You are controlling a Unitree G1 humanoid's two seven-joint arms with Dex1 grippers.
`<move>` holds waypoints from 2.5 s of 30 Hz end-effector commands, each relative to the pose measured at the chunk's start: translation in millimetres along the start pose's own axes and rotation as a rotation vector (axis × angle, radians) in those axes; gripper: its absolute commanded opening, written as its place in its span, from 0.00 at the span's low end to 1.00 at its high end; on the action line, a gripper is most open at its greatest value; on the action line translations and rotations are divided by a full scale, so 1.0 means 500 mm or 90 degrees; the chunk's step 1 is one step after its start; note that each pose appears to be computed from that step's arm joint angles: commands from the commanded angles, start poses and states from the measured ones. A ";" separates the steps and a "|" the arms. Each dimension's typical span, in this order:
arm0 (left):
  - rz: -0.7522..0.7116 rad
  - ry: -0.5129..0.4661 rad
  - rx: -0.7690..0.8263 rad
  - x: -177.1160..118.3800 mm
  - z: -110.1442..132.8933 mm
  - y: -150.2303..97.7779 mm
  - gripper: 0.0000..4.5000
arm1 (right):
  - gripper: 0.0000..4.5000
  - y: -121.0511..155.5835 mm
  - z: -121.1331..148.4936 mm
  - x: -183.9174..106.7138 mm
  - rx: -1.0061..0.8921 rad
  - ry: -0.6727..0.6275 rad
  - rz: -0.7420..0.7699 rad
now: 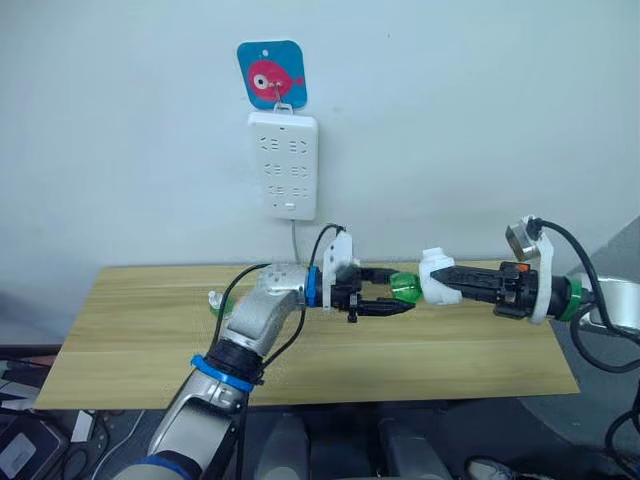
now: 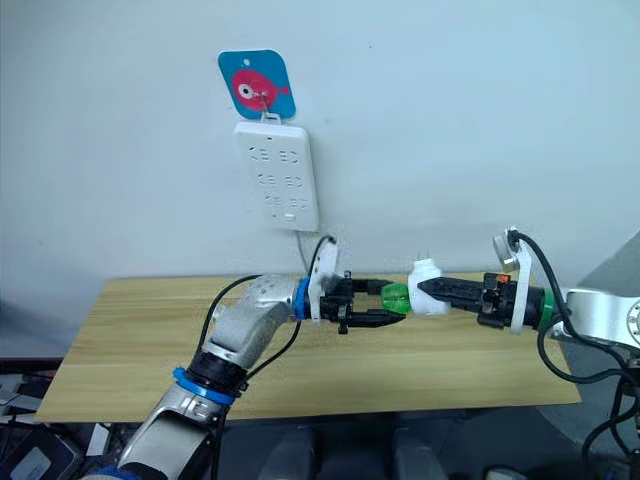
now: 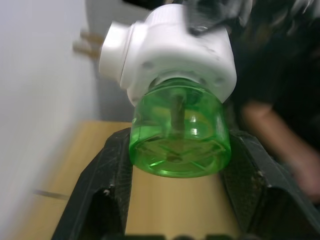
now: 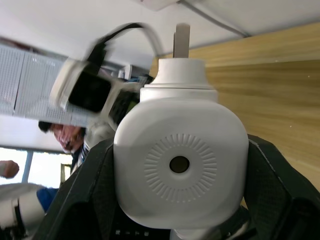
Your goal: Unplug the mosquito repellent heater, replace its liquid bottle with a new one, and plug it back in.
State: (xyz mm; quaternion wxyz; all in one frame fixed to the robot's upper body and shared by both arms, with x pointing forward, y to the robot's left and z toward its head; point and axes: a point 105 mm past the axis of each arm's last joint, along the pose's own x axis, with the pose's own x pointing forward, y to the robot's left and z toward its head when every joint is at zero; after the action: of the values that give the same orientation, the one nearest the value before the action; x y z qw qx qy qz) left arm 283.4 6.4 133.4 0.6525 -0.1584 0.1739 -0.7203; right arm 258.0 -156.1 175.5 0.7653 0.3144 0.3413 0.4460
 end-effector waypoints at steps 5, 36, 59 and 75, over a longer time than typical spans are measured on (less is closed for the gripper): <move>-0.109 0.036 -0.375 -0.033 -0.002 -0.060 0.50 | 0.66 0.032 -0.014 0.008 -0.055 0.053 0.038; 0.109 -0.011 1.035 -0.048 0.035 -0.020 1.00 | 0.66 -0.001 0.028 -0.029 0.009 -0.062 0.025; 0.121 -0.070 1.090 0.014 0.038 -0.011 0.65 | 0.66 0.040 0.021 0.000 -0.018 -0.064 0.090; 0.085 -0.099 0.213 0.005 0.067 0.001 0.52 | 0.66 0.033 0.012 -0.008 -0.017 -0.051 0.065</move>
State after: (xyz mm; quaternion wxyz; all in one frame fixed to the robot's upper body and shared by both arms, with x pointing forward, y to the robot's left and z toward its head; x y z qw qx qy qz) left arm 291.0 -4.6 150.5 0.7229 0.0271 -0.0857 -0.6851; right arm 263.6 -158.4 181.4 0.7664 0.3550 0.2928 0.4482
